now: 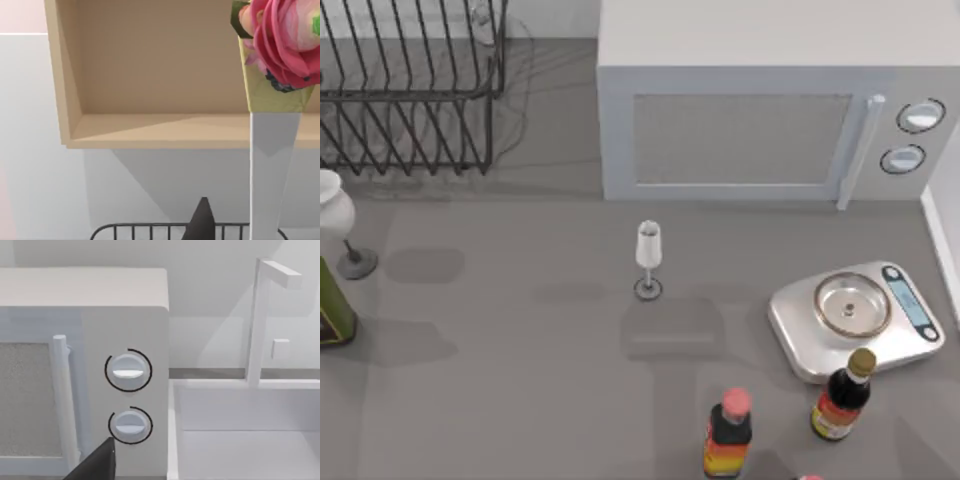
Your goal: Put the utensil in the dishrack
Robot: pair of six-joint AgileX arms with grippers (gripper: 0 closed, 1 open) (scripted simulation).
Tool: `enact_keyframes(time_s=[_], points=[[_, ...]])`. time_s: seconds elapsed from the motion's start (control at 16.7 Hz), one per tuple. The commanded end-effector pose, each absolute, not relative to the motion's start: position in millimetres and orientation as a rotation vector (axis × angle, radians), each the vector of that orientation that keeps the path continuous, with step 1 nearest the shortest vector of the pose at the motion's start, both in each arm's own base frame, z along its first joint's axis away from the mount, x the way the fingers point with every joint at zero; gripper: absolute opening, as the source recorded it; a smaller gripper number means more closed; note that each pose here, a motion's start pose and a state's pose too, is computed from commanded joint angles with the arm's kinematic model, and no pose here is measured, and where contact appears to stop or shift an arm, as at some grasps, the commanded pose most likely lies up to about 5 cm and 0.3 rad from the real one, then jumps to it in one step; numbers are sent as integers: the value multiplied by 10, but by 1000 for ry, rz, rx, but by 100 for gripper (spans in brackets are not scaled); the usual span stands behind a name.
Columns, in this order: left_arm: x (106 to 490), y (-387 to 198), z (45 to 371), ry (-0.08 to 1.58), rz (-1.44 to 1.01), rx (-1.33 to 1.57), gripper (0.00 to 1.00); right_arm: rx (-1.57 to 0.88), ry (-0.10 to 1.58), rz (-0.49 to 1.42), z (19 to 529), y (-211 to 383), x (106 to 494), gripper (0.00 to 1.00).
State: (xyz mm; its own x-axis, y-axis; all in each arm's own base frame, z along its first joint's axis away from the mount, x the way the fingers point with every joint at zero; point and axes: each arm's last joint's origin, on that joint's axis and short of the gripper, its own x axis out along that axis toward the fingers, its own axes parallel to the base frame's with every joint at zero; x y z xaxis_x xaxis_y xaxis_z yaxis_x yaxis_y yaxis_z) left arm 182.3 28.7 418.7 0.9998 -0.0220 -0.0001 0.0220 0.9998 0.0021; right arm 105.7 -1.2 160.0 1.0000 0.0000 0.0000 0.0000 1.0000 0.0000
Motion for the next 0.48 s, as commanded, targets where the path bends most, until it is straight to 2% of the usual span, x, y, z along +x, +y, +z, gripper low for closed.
enact_keyframes(time_s=[0.24,0.48], points=[[2149,320,4089,4,-26,0,0,0,0,0,1600,-12,1057,100],[2866,377,3682,13,-24,-1,0,0,0,0,1600,-12,1057,100]])
